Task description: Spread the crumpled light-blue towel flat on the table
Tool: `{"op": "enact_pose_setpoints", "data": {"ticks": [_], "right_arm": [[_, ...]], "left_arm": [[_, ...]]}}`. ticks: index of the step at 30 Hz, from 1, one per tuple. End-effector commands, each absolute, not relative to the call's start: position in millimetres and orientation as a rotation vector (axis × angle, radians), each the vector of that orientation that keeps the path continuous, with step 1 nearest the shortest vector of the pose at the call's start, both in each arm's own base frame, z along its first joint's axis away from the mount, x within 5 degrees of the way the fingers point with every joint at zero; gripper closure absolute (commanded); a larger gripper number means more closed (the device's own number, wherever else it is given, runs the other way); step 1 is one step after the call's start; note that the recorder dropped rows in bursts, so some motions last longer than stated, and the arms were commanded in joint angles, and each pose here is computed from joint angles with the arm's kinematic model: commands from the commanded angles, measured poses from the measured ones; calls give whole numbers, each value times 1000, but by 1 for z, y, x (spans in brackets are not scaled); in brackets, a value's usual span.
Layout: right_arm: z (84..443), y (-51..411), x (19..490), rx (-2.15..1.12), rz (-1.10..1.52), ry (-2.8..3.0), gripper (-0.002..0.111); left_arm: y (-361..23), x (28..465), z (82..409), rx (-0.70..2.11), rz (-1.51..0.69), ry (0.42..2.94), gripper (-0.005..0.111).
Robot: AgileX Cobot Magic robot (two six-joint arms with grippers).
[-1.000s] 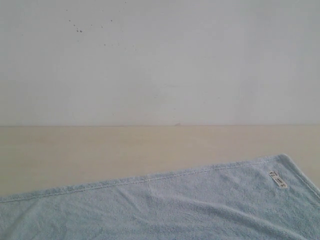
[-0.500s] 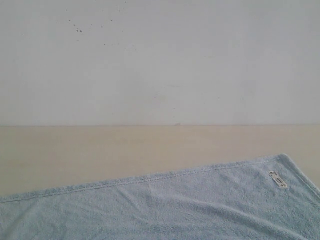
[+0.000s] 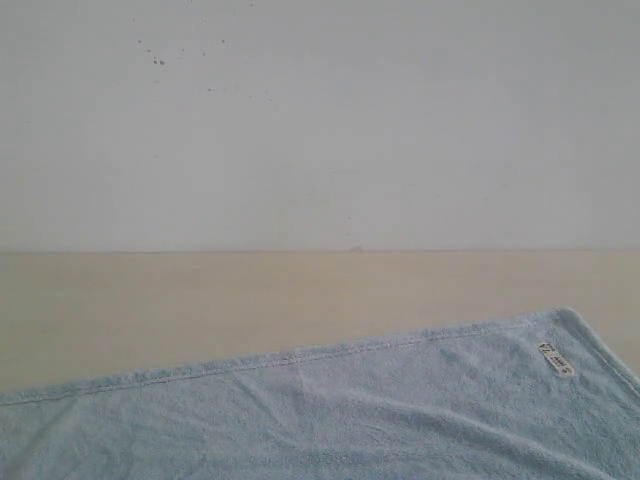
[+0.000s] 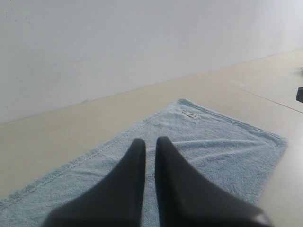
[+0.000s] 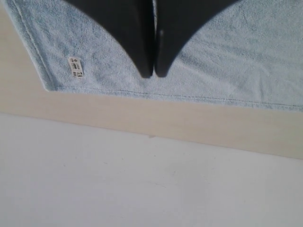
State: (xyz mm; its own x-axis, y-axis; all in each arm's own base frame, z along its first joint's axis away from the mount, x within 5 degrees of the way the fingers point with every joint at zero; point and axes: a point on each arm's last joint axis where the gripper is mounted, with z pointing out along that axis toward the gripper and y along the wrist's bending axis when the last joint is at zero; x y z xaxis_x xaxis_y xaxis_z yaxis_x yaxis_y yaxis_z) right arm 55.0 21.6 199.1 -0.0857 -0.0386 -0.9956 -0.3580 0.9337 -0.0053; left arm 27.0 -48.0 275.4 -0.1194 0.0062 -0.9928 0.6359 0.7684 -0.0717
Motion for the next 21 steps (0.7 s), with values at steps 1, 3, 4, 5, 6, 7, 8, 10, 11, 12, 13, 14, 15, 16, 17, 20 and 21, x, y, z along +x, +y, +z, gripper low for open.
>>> {"op": "enact_pose_setpoints", "data": {"ticks": [1, 3, 4, 5, 6, 7, 8, 10, 11, 12, 13, 14, 15, 16, 17, 20, 21], "right_arm": [[198, 21, 55, -309, 264, 1639, 108], [198, 21, 55, -309, 264, 1639, 108], [198, 21, 55, -309, 264, 1639, 108], [198, 21, 55, -309, 264, 1639, 108], [198, 21, 55, -309, 264, 1639, 108], [198, 21, 55, -309, 264, 1639, 108], [198, 21, 55, -309, 264, 1639, 108], [198, 21, 55, -309, 264, 1639, 108], [198, 21, 55, -309, 264, 1639, 108], [198, 21, 55, -309, 264, 1639, 108], [198, 21, 55, -309, 264, 1639, 108], [198, 21, 55, -309, 264, 1639, 108], [198, 21, 55, -309, 264, 1639, 108], [198, 21, 55, -309, 264, 1639, 108], [198, 21, 55, -309, 264, 1639, 108], [198, 21, 55, -309, 264, 1639, 108], [198, 21, 55, -309, 264, 1639, 108]], "left_arm": [[-48, 25, 278, 516, -592, 1600, 99], [-48, 25, 278, 516, -592, 1600, 99], [-48, 25, 278, 516, -592, 1600, 99], [-48, 25, 278, 516, -592, 1600, 99], [-48, 25, 278, 516, -592, 1600, 99], [-48, 25, 278, 516, -592, 1600, 99], [-48, 25, 278, 516, -592, 1600, 99], [-48, 25, 278, 516, -592, 1600, 99], [-48, 25, 278, 516, -592, 1600, 99], [-48, 25, 278, 516, -592, 1600, 99], [-47, 26, 277, 523, -576, 1602, 99], [-46, 27, 275, 533, -541, 1602, 99], [-45, 29, 274, 542, -495, 1601, 99], [-41, 30, 271, 571, -406, 1596, 99], [-39, 30, 270, 590, -358, 1593, 99], [-33, 29, 272, 560, -264, 1545, 99], [-30, 30, 272, 514, -249, 1517, 99]]}}
